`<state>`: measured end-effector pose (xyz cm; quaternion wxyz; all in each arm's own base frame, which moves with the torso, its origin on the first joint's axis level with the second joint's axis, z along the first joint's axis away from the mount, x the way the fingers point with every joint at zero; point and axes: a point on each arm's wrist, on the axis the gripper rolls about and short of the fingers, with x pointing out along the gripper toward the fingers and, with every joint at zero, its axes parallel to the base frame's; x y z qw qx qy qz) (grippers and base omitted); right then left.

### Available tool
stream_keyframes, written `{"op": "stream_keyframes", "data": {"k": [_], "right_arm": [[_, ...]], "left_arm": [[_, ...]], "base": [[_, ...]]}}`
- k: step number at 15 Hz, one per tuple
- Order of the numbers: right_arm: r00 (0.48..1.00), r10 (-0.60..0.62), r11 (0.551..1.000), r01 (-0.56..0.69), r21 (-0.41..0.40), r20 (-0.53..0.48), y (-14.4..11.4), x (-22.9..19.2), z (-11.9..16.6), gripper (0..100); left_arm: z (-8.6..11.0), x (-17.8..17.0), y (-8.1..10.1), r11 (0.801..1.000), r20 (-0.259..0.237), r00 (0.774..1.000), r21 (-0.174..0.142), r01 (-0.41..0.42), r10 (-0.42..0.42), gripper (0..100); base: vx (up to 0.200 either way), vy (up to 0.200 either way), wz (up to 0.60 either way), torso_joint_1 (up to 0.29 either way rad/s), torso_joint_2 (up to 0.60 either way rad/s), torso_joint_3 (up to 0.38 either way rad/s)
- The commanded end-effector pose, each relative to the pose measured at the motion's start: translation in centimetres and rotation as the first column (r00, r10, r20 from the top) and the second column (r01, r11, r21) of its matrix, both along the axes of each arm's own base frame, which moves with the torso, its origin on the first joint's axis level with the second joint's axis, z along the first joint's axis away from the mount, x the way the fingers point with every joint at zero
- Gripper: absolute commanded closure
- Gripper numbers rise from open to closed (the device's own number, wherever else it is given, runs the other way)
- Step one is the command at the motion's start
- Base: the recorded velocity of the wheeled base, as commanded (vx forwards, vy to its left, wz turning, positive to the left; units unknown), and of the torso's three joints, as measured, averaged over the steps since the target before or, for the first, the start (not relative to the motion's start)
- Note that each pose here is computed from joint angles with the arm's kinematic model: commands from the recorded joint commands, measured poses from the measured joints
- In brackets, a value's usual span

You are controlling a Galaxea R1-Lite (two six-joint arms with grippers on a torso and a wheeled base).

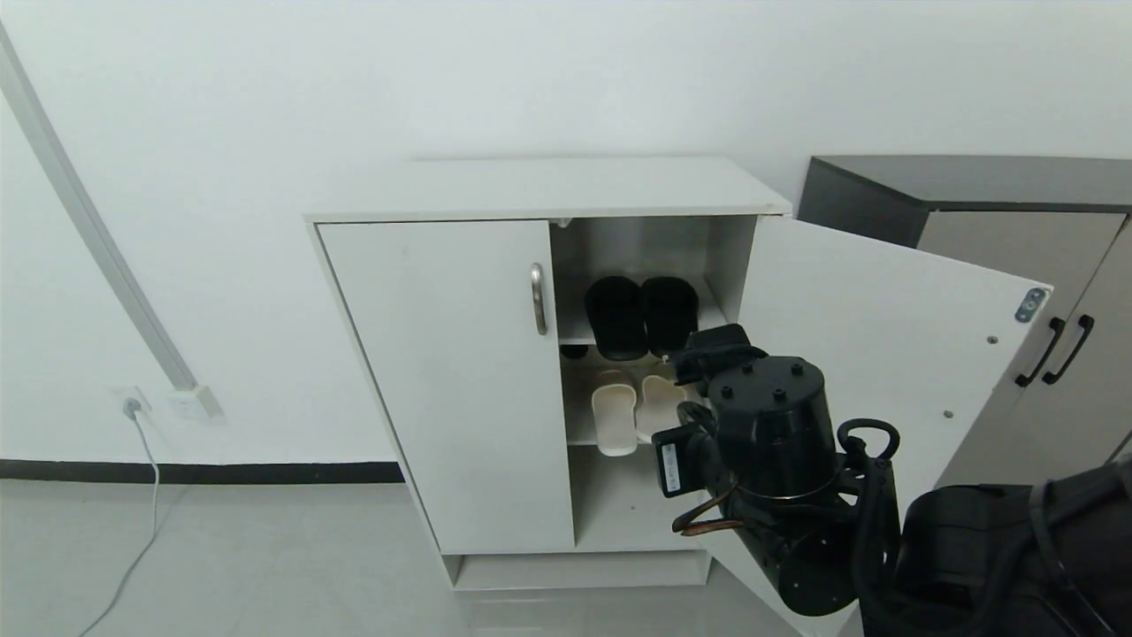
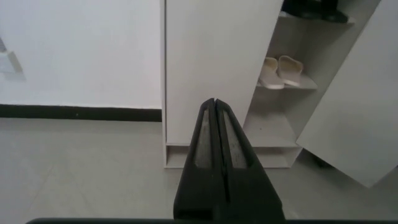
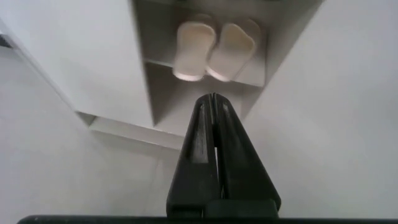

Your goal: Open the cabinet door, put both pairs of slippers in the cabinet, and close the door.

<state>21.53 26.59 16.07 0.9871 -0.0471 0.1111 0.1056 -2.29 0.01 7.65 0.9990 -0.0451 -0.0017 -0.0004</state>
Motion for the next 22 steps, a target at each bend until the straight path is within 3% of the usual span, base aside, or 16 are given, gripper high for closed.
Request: {"op": "stream_keyframes", "data": {"k": [1,22], "right_arm": [[1.000,-0.004,1.000,0.004,-0.007,-0.005,0.05,0.24,-0.33,100],[1.000,-0.006,1.000,0.006,-0.006,-0.004,0.02,0.28,-0.32,100]], "left_arm": [[0.02,0.00,0.00,1.000,0.001,1.000,0.000,-0.001,0.001,100],[0.02,0.00,0.00,1.000,0.001,1.000,0.001,-0.001,0.001,100]], "base": [[0.000,0.000,0.00,0.124,-0.46,-0.325],[0.000,0.000,0.00,0.204,-0.52,-0.321]]}}
